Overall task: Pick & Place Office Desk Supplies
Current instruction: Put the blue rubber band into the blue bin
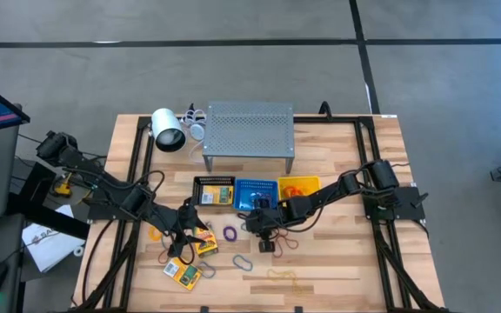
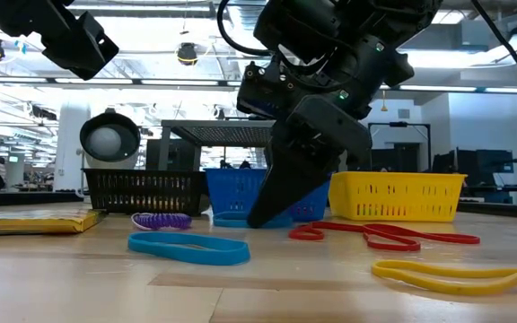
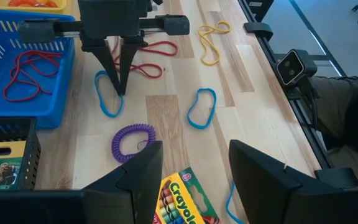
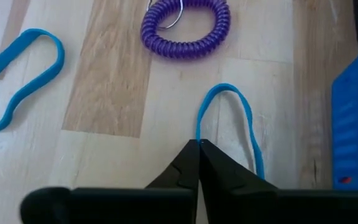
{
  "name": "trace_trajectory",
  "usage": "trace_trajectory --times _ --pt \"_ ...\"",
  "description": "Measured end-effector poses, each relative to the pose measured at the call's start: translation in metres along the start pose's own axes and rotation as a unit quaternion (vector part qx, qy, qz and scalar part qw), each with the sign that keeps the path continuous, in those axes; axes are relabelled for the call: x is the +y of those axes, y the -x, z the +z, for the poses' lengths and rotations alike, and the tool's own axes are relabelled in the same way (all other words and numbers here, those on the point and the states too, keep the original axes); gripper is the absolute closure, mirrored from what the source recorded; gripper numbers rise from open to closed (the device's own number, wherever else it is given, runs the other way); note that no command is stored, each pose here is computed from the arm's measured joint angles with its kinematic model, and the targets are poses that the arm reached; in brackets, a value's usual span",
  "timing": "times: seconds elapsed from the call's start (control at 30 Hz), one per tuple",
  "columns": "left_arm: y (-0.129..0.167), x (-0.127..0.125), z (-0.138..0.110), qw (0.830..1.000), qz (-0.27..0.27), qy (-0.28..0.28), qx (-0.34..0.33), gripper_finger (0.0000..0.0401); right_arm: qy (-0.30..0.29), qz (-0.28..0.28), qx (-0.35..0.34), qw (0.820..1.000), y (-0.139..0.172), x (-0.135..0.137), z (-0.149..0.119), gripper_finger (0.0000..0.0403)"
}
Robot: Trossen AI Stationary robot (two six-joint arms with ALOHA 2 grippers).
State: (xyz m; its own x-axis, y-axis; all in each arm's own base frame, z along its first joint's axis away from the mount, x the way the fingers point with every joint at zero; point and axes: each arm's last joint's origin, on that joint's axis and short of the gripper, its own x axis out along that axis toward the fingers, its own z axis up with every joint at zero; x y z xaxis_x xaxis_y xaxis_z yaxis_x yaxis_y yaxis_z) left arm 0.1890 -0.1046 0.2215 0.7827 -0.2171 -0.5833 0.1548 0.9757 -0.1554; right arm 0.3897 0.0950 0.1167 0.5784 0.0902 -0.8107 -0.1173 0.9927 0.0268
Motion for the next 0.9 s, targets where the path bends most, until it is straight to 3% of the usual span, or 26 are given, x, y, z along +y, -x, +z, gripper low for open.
trace_trajectory --times 0.17,0.63,0.9 --pt "0.0 0.0 0.0 1.0 0.0 0.0 0.0 0.022 0.006 0.021 -0.009 1.0 0.003 0.008 0.005 0.0401" --pt "0.0 0.0 0.0 1.0 0.0 0.0 -0.001 0.022 0.063 0.032 0.003 0.998 0.034 0.035 0.054 0.0403" --pt "0.0 0.0 0.0 1.0 0.002 -0.01 -0.001 0.022 0.11 -0.039 0.051 0.992 0.065 0.04 0.079 0.0403"
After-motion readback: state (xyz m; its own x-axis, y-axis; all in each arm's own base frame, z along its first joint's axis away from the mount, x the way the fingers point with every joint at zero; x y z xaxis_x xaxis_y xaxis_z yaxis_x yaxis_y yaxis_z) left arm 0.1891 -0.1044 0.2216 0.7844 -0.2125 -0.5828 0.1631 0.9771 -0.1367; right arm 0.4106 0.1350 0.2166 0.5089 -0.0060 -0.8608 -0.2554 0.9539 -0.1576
